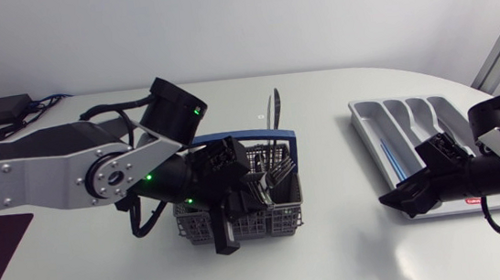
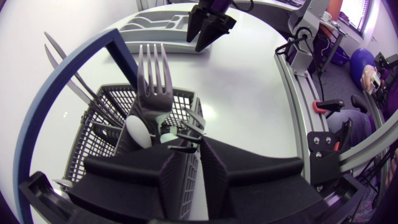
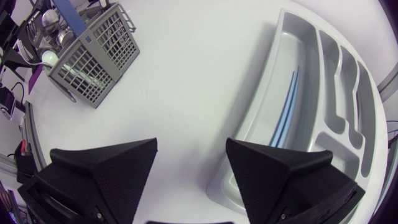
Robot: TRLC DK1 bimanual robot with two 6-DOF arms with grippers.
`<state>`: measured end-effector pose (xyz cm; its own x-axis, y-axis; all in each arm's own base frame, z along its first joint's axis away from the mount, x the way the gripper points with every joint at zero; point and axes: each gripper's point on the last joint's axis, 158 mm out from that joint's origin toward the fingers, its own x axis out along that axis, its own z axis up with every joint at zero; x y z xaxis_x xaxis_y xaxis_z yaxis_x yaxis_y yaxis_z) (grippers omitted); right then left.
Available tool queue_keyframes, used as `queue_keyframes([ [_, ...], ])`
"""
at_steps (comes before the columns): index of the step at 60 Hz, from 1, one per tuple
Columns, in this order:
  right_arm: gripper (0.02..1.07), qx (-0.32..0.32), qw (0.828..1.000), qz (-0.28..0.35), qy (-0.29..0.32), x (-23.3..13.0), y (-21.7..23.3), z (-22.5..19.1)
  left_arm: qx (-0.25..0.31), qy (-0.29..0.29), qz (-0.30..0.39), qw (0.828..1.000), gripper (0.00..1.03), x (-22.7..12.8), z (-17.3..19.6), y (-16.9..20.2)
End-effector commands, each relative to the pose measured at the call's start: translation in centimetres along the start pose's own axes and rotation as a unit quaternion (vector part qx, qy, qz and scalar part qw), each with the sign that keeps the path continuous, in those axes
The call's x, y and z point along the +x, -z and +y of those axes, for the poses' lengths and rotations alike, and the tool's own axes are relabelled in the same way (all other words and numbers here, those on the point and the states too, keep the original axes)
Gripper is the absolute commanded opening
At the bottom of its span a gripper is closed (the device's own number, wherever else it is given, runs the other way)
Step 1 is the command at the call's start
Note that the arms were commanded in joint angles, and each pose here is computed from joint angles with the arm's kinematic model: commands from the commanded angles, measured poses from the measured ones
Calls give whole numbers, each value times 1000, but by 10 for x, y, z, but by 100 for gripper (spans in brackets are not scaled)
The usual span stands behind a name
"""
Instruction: Sort the cutlery from the basket into the organizer compartments.
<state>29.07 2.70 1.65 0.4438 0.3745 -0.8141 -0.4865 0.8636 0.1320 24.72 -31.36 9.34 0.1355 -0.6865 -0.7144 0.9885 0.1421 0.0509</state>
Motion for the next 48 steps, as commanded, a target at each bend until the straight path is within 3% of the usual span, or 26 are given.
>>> queue_keyframes([
  [1, 82, 1, 1000, 9, -8, 5, 10, 6, -13, 5, -2, 1000, 16, -1, -6, 5],
  [48, 82, -4, 1000, 11, -9, 6, 9, 10, -17, 7, -53, 998, 9, -16, -5, -14],
])
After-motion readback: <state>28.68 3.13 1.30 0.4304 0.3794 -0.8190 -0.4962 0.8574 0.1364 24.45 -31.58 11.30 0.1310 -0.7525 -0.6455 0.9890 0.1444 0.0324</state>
